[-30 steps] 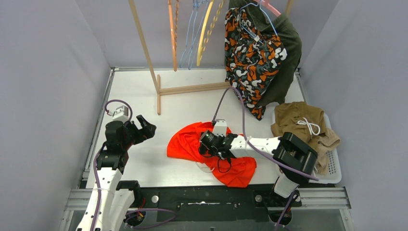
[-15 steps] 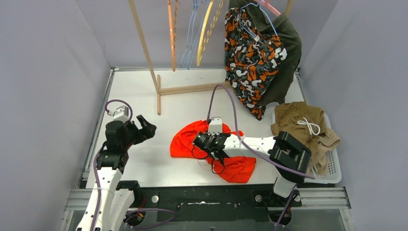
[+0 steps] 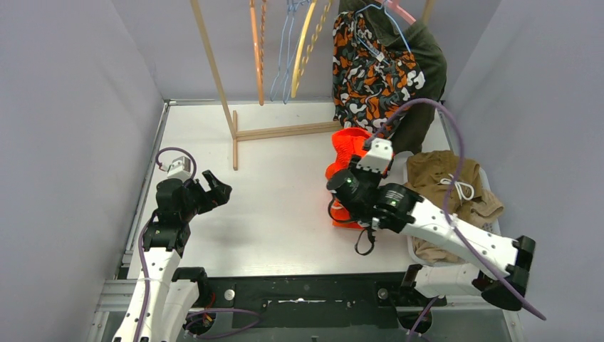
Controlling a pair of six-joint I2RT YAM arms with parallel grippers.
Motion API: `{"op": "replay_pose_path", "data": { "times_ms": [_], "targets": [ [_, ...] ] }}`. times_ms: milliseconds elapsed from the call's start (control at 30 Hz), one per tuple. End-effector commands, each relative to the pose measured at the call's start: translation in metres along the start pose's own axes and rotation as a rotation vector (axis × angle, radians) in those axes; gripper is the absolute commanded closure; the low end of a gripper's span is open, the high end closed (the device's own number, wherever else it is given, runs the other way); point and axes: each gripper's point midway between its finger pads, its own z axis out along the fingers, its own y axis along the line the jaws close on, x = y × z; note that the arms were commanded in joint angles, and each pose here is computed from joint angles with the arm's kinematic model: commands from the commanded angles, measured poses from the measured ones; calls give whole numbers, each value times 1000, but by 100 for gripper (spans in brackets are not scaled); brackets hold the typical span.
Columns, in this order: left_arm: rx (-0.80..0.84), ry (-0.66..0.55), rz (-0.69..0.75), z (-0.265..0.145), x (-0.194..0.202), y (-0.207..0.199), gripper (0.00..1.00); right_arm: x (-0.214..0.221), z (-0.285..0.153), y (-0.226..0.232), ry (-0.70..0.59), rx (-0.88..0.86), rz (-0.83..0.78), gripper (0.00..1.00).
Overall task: Remove the shorts from the hanger
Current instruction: Pick up the shorts at the center of the board, then place the shorts in the basket.
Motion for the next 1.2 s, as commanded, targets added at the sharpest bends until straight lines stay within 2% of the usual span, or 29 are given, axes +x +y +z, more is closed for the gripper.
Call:
{"op": "replay_pose_path", "data": {
  "times_ms": [0, 133, 333, 500, 667, 767, 833, 900, 1033, 1167],
  "targets": [
    [45, -53, 26, 0, -15, -9, 10, -81, -32, -55, -213, 115, 113, 98],
    [47, -50, 26, 0, -14, -10, 10, -126, -59, -83, -298, 135, 139, 98],
    [52, -45, 26, 1, -13, -10, 10, -186, -89, -120, -424, 262, 132, 98],
    [51, -40, 25, 2, -12, -10, 10, -226, -112, -143, -458, 422, 11, 97],
    [52, -36, 23, 2, -12, -10, 10, -249, -124, -175, -481, 494, 25, 100],
    [55, -33, 22, 3, -11, -10, 10, -236, -115, -174, -462, 495, -24, 100],
    [53, -31, 22, 3, -11, -10, 10, -213, -98, -167, -438, 439, 4, 100],
    [51, -33, 22, 3, -11, -10, 10, -187, -76, -175, -390, 482, -10, 100],
    [56, -25, 23, 4, -10, -10, 10, -128, -22, -222, -200, 610, 15, 100],
    [51, -24, 22, 4, -10, -9, 10, -46, 29, -267, 16, 576, 179, 99]
  ]
}}
